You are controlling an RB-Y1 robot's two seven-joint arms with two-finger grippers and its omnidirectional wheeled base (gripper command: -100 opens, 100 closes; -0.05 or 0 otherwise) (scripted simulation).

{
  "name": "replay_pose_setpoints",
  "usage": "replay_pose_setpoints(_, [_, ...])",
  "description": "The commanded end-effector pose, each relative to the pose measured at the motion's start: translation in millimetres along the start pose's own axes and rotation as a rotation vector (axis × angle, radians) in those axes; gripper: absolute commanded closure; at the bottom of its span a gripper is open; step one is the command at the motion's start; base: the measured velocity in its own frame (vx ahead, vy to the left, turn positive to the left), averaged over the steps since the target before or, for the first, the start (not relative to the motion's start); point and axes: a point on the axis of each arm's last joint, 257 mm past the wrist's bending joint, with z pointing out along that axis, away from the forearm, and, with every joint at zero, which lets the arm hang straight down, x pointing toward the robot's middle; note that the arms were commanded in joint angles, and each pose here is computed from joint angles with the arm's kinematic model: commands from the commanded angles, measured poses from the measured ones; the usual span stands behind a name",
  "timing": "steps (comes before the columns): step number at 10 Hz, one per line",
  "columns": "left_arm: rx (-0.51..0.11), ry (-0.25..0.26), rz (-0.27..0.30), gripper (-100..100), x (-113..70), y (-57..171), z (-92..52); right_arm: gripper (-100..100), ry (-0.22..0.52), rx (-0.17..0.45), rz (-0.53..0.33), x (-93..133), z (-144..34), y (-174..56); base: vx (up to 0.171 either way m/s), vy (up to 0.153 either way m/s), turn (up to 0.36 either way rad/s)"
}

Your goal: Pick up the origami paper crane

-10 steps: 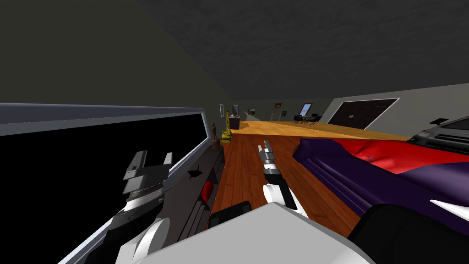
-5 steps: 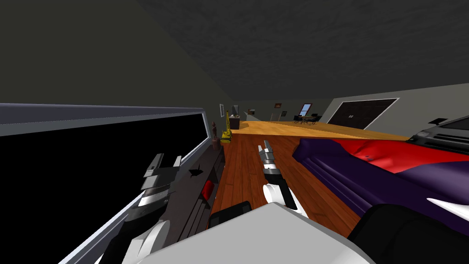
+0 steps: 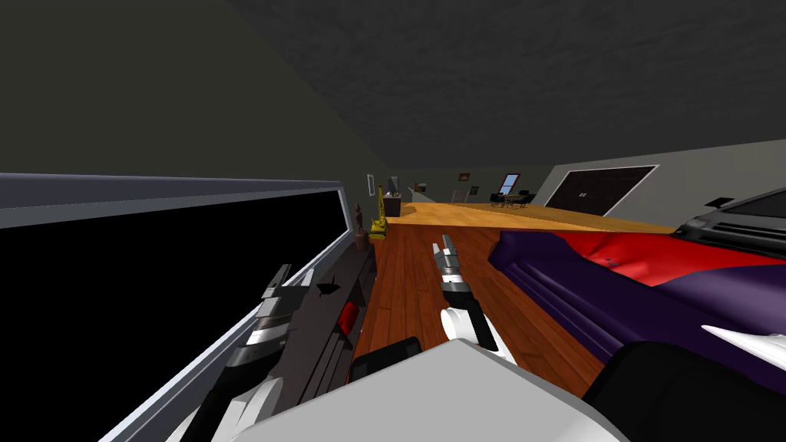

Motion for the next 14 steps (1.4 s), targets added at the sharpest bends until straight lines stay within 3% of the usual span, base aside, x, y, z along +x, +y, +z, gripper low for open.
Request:
replay_pose_setpoints(1, [-0.036, 0.006, -0.014, -100, -1.5, 16.0, -7.7, 0, 0.0, 0.0, 0.0, 0.0, 0.0, 0.0, -0.002, 0.006, -0.02])
replay_pose_setpoints(3, [-0.101, 0.043, -0.052, -100, -2.8, 43.5, -18.9, 0, 0.0, 0.0, 0.0, 0.0, 0.0, 0.0, 0.002, 0.004, -0.047])
replay_pose_setpoints(6, [-0.167, 0.046, -0.068, -100, -10.6, 70.6, -32.8, 0, 0.0, 0.0, 0.0, 0.0, 0.0, 0.0, 0.004, 0.004, -0.032])
replay_pose_setpoints(8, [-0.235, 0.075, -0.101, -100, -14.8, 95.6, -47.4, 0, 0.0, 0.0, 0.0, 0.0, 0.0, 0.0, 0.012, 0.001, -0.061])
replay_pose_setpoints(14, [-0.395, 0.072, -0.155, -100, -37.8, 150.3, -91.2, 0, 0.0, 0.0, 0.0, 0.0, 0.0, 0.0, 0.012, 0.003, -0.035])
